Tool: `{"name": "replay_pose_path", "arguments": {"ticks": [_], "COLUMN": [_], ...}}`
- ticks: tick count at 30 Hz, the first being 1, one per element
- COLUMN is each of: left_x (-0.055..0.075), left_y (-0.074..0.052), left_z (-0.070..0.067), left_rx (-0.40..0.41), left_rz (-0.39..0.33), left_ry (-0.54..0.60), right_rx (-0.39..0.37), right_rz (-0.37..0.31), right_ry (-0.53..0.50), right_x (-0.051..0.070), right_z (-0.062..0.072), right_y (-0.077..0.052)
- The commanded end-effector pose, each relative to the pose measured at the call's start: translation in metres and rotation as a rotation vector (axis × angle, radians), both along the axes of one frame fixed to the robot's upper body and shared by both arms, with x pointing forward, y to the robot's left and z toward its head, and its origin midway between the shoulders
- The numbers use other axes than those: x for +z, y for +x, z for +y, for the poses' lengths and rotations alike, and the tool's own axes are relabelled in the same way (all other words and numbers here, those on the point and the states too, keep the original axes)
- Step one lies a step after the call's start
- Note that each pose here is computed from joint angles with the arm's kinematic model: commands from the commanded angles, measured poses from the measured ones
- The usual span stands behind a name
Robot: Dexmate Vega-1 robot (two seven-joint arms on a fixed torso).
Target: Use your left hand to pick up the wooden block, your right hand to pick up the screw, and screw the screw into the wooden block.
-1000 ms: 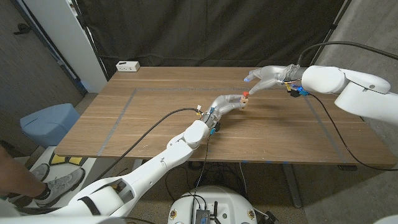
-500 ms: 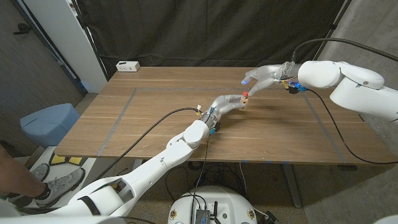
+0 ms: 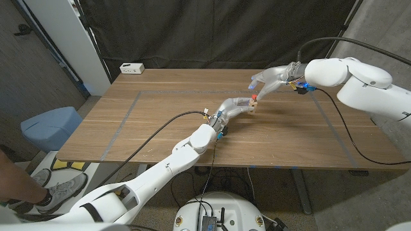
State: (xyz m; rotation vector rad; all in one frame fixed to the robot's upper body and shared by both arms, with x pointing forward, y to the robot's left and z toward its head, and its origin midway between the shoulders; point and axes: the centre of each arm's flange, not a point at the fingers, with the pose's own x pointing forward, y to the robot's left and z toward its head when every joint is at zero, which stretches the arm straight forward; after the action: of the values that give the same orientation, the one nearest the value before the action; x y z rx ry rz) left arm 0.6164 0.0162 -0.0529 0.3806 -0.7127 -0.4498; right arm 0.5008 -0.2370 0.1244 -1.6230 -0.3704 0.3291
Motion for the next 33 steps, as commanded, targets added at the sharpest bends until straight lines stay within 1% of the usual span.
{"name": "replay_pose_path", "arguments": {"ticks": [1, 15, 33], "left_x": [-0.002, -0.001, -0.001], "left_y": [-0.001, 0.001, 0.003], "left_z": [-0.002, -0.002, -0.002], "left_rx": [0.001, 0.000, 0.000], "left_rz": [0.003, 0.003, 0.008], "left_ry": [0.005, 0.006, 0.011], "right_rx": [-0.011, -0.017, -0.013], "right_rz": [0.022, 0.028, 0.040], "right_ry": [-0.037, -0.051, -0.042], "right_x": [0.003, 0.005, 0.001], "right_z": [0.000, -0.003, -0.003], "right_y": [0.003, 0.011, 0.019]}}
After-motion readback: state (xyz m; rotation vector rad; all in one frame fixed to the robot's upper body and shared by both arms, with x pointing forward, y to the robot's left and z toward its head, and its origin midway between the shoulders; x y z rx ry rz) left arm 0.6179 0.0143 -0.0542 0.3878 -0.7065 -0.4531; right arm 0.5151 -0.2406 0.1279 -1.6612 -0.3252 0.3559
